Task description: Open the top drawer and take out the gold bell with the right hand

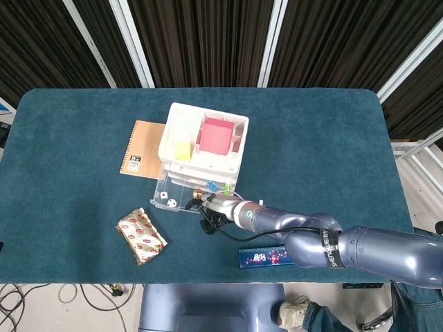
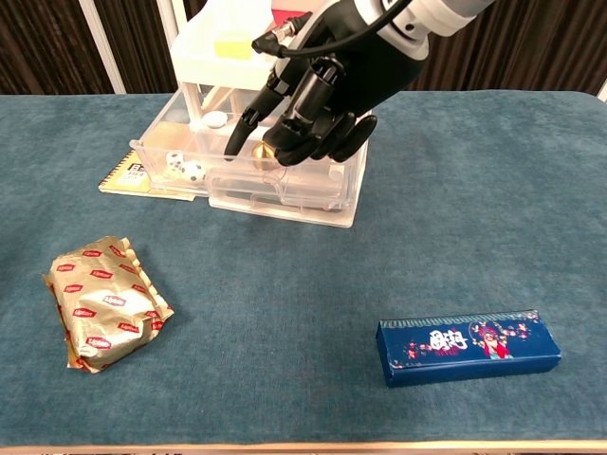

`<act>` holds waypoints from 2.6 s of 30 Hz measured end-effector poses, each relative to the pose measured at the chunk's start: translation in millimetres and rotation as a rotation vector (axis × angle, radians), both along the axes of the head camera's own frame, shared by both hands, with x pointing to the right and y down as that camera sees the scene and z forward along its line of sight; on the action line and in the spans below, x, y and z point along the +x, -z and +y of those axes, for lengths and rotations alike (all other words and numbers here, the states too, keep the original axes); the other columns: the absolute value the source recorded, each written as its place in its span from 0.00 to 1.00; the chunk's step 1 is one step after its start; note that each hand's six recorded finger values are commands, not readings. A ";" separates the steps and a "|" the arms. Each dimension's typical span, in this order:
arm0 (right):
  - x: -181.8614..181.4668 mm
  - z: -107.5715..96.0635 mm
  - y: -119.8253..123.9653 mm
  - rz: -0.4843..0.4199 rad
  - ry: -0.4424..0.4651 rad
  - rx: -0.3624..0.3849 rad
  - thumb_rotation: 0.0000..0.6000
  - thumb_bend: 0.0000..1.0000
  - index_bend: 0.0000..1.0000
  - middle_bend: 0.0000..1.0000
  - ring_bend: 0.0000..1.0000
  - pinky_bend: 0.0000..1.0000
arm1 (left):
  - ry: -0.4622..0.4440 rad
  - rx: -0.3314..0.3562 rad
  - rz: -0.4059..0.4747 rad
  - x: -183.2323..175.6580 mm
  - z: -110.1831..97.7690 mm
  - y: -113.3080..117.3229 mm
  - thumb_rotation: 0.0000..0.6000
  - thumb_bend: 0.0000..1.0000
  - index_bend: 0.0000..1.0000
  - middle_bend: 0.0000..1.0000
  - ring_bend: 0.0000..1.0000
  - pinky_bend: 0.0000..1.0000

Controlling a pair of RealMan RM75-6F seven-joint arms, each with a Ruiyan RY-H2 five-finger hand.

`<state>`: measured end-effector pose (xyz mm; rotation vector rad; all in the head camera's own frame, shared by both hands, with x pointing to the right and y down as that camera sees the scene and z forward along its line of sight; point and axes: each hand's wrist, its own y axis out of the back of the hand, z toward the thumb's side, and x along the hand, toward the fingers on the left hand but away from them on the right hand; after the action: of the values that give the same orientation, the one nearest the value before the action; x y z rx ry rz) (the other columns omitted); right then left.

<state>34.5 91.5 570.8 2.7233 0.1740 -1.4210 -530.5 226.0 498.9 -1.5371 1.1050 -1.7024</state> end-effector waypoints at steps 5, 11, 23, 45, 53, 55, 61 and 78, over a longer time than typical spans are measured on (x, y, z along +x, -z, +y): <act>-0.5 0.9 0.9 -0.001 0.005 -0.001 1.00 0.71 0.17 0.81 0.92 0.94 | 0.000 -0.002 -0.001 -0.2 0.3 -0.2 1.00 0.26 0.12 0.00 0.01 0.00; -0.2 2.9 1.0 0.002 0.015 -0.005 1.00 0.71 0.17 0.81 0.92 0.94 | 0.001 0.000 0.000 0.0 0.1 -0.1 1.00 0.26 0.12 0.00 0.01 0.00; -3.3 3.3 2.9 -0.002 0.021 -0.009 1.00 0.71 0.17 0.81 0.92 0.94 | -0.001 0.001 0.002 0.4 -0.1 0.0 1.00 0.26 0.12 0.00 0.01 0.00; 24.6 -46.1 26.1 -0.031 -0.096 0.225 1.00 0.28 0.21 0.78 0.91 0.95 | 0.003 -0.005 0.004 0.5 -0.8 -1.7 1.00 0.26 0.12 0.00 0.01 0.00; 27.9 -66.5 34.3 -0.052 -0.083 0.465 1.00 0.20 0.26 0.83 0.96 0.98 | 0.004 -0.005 0.004 0.4 -0.8 -1.6 1.00 0.26 0.12 0.00 0.01 0.00; 27.2 -68.3 35.0 -0.054 -0.070 0.535 1.00 0.20 0.26 0.85 0.97 0.99 | 0.004 -0.007 0.005 0.5 -0.6 -1.7 1.00 0.26 0.12 0.00 0.01 0.00; 23.4 -59.9 27.6 -0.015 -0.018 0.604 1.00 0.20 0.27 0.85 0.98 1.00 | 0.005 -0.007 0.007 0.8 -0.6 -1.7 1.00 0.26 0.12 0.00 0.01 0.00; -11.6 -44.8 27.1 -0.133 0.181 0.832 1.00 0.22 0.29 0.86 0.99 1.00 | 0.008 -0.015 0.007 -0.6 -0.5 -2.8 1.00 0.27 0.12 0.00 0.01 0.02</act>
<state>22.9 46.6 543.6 3.5547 0.6587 -1.4286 -531.1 225.5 501.7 -1.5513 1.1057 -1.7152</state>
